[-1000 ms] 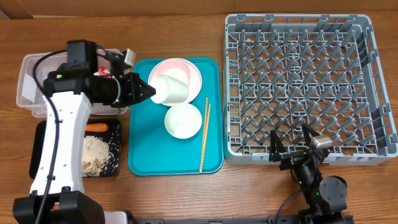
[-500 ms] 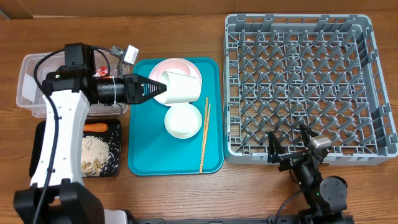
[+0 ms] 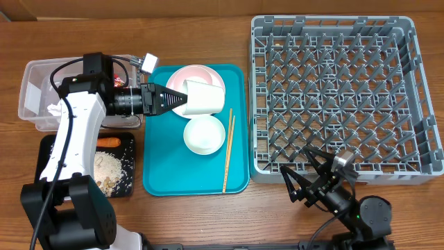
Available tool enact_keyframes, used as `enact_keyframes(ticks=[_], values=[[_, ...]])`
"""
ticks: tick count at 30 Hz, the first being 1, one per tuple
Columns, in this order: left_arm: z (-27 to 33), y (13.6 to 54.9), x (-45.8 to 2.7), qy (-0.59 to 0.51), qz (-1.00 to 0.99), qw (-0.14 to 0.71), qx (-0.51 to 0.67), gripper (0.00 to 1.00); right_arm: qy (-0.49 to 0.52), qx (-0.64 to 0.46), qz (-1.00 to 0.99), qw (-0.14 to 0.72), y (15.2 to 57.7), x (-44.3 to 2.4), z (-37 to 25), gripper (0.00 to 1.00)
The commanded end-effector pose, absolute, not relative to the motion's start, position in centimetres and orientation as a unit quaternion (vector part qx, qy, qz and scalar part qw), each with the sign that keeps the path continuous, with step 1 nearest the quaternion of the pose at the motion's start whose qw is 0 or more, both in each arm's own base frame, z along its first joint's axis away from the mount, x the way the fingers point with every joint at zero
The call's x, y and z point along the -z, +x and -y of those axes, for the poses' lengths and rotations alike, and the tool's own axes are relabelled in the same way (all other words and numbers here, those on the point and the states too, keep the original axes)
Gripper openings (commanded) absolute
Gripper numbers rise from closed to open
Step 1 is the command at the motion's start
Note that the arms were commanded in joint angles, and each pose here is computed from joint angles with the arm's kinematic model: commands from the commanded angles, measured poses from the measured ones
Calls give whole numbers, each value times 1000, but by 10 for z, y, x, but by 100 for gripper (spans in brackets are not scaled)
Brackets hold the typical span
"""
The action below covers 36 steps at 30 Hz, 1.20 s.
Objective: Sort waste into correct bins and load items into the dishwasher
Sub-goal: 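Hold the cup out sideways while moving the right gripper toward it, then close the right gripper around the cup's base beside the left gripper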
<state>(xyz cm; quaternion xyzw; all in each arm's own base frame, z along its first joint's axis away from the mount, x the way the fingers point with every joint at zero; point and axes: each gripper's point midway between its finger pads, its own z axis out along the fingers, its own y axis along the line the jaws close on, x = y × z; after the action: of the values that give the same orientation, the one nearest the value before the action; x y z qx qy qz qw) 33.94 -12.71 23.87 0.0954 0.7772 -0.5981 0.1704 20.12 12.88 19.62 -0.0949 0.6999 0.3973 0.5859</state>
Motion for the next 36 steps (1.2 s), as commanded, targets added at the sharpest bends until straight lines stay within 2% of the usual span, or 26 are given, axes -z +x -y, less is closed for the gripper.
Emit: enact_keyframes(ticks=[1, 9, 19, 26, 32, 36], values=[[140, 334, -242, 118, -762, 168, 615, 4, -101, -432, -690, 572, 192, -236, -136, 100], [177, 319, -243, 167, -752, 142, 622, 4, -89, -442, -750, 484, 216, -256, -149, 100], [187, 314, -243, 181, -749, 134, 624, 4, -142, -548, -768, 301, 237, -258, -195, 100], [190, 311, -243, 185, -748, 131, 624, 4, -158, -569, -756, 283, 266, -240, -206, 100], [192, 315, -243, 201, -744, 146, 620, 4, -299, -625, -656, 300, 244, -275, -218, 100], [192, 316, -244, 193, -744, 140, 624, 4, -321, -619, -641, 320, 244, -279, -218, 100]])
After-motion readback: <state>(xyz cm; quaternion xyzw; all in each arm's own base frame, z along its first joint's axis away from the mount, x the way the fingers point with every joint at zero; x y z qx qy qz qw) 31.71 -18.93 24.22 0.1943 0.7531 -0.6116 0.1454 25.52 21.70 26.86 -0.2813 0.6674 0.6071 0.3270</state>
